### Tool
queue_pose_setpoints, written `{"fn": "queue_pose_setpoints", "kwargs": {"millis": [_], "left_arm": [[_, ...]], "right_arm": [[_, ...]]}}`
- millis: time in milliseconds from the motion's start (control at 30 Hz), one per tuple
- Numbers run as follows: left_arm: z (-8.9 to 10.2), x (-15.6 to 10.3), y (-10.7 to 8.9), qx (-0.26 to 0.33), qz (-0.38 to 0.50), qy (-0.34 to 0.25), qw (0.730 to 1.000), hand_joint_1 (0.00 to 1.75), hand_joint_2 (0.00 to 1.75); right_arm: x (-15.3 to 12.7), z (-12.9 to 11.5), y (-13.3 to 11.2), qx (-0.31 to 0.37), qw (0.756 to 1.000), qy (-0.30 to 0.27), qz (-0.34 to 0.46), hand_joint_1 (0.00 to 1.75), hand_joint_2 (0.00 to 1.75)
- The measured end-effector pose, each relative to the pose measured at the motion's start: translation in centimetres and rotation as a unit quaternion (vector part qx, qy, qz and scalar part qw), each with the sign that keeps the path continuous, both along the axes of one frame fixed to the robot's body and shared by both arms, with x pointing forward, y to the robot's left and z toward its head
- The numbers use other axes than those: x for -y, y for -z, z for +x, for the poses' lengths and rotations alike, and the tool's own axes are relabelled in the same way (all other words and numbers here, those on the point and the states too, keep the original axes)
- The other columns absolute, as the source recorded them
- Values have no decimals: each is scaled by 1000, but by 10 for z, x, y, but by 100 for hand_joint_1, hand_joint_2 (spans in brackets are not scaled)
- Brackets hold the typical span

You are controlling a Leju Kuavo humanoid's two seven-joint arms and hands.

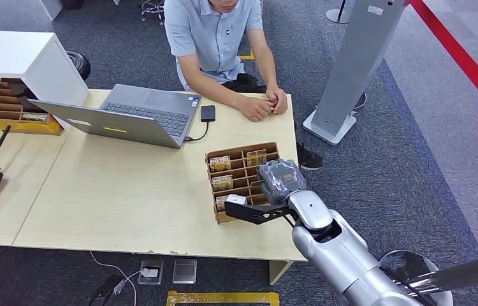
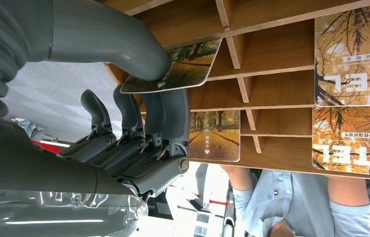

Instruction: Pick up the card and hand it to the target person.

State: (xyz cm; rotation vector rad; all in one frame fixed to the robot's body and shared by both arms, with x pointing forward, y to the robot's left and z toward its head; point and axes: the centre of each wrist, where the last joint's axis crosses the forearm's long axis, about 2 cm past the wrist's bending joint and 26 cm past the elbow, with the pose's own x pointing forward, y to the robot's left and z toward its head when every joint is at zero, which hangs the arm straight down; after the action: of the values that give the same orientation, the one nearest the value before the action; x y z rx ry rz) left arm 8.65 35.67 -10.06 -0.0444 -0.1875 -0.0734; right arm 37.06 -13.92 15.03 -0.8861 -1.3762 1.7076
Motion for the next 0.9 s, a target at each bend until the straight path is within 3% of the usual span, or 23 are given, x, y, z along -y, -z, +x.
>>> {"fn": "queue_pose_setpoints", "kwargs": {"millis": [67, 200, 633, 900], "left_arm": [[0, 0, 0, 0, 0, 0, 1000, 0, 0], [0, 0, 0, 1, -1, 0, 1000, 0, 175], [-2, 0, 0, 4, 2, -1, 1000, 0, 175], [-10, -1, 2, -3, 5, -5, 1000, 0, 175]], "right_arm": [[0, 0, 0, -1, 1000, 0, 1, 142, 175], [-1, 0, 0, -1, 1000, 0, 3, 145, 175], [-1, 6, -8, -2, 1000, 10, 18, 145, 175], [13, 24, -64, -10, 995, 43, 86, 145, 175]]}}
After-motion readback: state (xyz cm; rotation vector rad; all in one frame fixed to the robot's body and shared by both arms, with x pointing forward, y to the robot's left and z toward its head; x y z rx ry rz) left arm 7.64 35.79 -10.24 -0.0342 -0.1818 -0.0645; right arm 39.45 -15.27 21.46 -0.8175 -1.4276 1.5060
